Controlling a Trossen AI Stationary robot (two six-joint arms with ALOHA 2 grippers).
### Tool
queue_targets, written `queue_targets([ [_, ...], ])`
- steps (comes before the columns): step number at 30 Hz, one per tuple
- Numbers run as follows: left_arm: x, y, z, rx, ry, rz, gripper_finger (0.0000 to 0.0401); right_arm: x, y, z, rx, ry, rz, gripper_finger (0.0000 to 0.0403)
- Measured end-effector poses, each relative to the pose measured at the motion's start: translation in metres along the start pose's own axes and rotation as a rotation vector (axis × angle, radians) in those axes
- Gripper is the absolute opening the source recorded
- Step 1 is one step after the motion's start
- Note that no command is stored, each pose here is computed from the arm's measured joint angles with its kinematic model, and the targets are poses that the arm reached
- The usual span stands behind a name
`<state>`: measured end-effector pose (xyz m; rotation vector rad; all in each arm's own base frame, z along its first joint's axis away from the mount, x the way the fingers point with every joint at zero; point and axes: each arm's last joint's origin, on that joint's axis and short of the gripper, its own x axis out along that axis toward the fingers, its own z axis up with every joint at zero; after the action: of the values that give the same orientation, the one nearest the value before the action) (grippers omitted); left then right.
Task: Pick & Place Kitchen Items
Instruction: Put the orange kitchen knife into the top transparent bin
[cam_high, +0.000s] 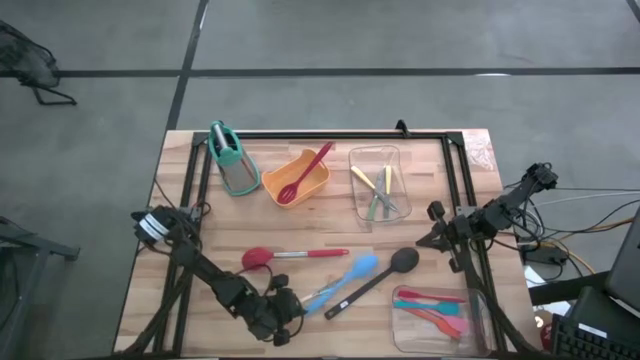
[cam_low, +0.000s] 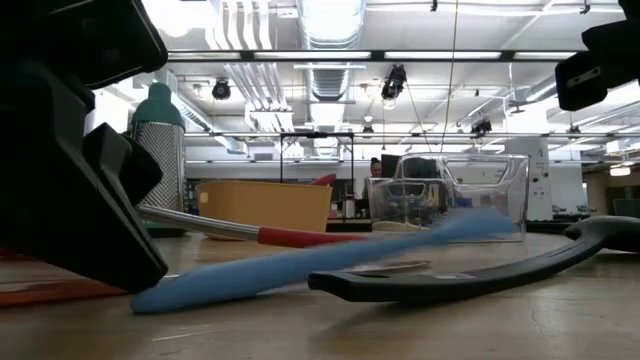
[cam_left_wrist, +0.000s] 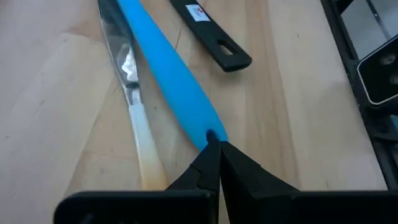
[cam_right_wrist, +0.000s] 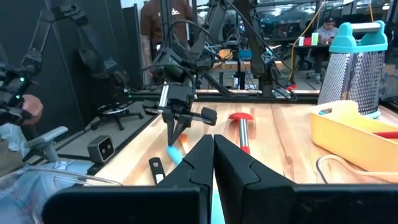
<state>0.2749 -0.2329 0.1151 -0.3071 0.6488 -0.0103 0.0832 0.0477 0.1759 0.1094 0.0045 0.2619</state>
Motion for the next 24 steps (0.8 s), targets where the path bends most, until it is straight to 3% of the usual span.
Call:
queue_targets([
  [17,0.003,0.008,-0.008,-0.034,0.007,0.081,0.0009,0.000,0.000,0.001,0.010,-0.008,0.001,0.0008],
  [24,0.002,0.014,-0.009,-0.042,-0.042,0.181,0.0009,0.001,0.000,0.000,0.214,-0.008,-0.024,0.0008],
])
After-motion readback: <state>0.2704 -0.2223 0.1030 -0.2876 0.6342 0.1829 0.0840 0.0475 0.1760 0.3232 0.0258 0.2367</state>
